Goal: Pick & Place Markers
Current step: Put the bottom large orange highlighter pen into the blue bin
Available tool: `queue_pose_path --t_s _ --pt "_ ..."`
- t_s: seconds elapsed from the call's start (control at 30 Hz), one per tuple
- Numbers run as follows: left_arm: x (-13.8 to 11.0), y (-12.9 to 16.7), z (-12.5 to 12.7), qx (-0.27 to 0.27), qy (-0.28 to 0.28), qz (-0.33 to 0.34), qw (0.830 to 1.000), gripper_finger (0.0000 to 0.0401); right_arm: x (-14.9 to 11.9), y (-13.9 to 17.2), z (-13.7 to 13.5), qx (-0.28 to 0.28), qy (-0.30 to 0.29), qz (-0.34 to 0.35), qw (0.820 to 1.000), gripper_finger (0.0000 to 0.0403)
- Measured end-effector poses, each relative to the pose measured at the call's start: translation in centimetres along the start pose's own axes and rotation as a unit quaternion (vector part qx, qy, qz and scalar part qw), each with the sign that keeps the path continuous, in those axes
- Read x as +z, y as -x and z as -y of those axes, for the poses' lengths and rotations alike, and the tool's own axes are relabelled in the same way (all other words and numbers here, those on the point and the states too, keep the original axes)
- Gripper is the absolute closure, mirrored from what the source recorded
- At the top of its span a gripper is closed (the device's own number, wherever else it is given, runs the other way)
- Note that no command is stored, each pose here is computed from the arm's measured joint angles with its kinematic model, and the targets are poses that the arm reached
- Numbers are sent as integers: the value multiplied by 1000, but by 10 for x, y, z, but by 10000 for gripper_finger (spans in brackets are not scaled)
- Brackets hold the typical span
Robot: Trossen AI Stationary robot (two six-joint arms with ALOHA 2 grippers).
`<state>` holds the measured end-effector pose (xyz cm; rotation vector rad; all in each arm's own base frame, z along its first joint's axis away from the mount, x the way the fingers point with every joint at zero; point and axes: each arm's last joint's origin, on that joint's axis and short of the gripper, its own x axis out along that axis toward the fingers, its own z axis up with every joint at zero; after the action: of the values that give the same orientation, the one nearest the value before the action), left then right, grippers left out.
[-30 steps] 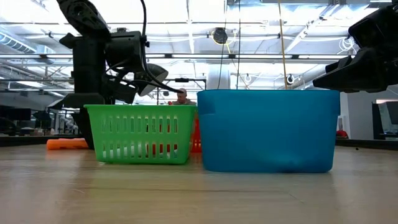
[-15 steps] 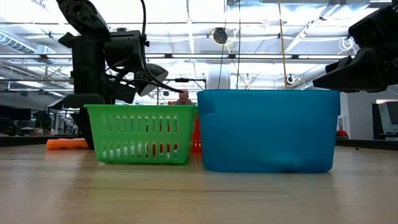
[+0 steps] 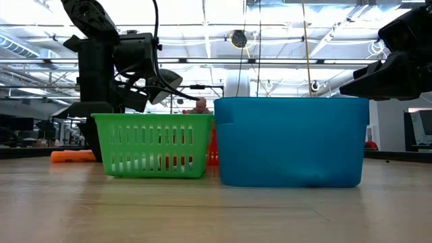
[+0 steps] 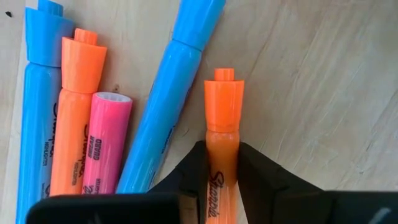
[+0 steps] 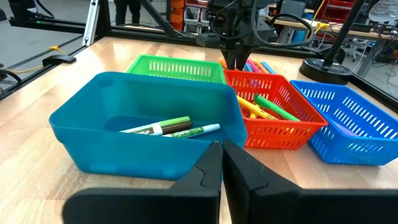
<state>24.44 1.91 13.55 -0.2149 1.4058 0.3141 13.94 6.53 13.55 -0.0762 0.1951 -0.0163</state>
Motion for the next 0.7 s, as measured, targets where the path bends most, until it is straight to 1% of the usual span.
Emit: queue_pose_path --t_s 0.27,0.4,0.5,0.6,0.7 --pt "0 0 0 0 0 0 1000 335 0 0 0 0 0 0 1000 403" --pt "1 1 0 6 -14 1 1000 335 0 0 0 0 0 0 1000 403" --pt "1 13 -3 29 -12 14 999 336 0 0 0 0 0 0 1000 403" --pt "5 32 -3 24 -12 57 998 336 0 0 0 0 0 0 1000 403" --pt "6 53 -3 38 -22 102 994 336 0 0 0 -1 1 -1 1000 403"
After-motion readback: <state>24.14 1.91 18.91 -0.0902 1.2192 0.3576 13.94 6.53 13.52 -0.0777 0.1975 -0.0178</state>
